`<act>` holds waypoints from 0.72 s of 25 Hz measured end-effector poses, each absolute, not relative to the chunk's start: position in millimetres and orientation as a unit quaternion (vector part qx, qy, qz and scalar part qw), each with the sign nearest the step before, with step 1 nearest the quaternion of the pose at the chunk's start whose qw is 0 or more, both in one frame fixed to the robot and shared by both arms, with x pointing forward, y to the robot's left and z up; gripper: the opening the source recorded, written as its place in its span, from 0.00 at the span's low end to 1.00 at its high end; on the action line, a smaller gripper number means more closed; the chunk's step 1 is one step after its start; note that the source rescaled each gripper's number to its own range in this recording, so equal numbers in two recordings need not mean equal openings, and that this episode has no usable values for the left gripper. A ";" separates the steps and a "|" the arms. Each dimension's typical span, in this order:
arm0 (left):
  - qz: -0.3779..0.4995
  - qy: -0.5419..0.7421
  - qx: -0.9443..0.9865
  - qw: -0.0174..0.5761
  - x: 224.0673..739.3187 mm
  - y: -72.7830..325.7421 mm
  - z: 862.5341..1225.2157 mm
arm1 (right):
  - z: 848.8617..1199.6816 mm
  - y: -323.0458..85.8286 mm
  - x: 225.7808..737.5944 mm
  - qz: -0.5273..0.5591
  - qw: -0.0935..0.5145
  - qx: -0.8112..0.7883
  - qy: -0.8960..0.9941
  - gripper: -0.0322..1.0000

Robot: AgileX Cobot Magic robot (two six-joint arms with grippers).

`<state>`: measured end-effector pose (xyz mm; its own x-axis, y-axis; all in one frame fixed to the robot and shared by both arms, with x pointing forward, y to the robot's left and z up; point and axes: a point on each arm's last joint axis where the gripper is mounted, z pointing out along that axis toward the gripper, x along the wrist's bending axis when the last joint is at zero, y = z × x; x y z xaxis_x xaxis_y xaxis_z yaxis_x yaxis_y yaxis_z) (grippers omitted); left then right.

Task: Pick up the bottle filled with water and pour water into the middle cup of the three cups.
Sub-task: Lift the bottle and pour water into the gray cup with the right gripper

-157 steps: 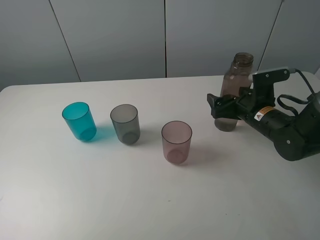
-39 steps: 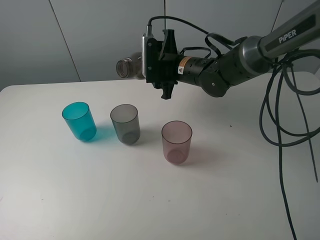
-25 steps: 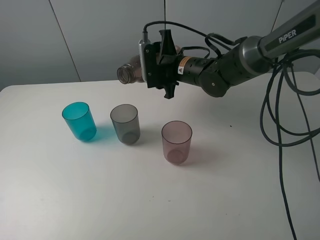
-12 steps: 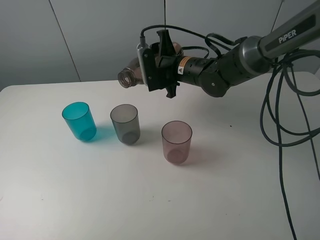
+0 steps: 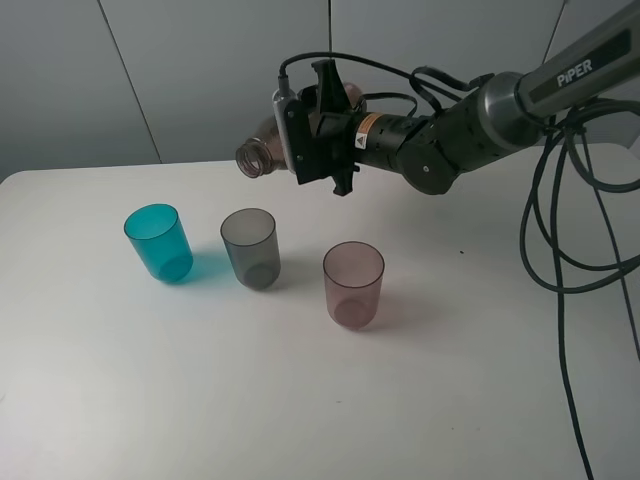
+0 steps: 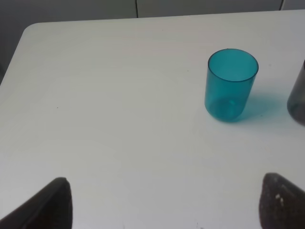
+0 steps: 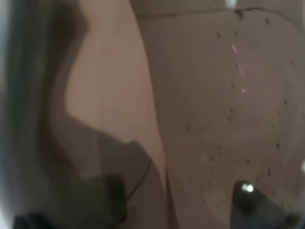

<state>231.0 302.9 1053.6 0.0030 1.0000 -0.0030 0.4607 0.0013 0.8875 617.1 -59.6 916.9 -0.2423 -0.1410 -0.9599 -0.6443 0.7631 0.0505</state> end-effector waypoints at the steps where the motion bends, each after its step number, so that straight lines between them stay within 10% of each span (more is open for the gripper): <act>1: 0.366 0.604 0.605 0.369 231.0 302.9 1053.6 | 916.9 -59.6 617.1 0.223 0.559 -0.264 0.754 0.07; 18: 0.366 0.604 0.605 0.369 231.0 302.9 1053.6 | 917.2 -60.8 618.2 0.197 0.570 -0.285 0.745 0.07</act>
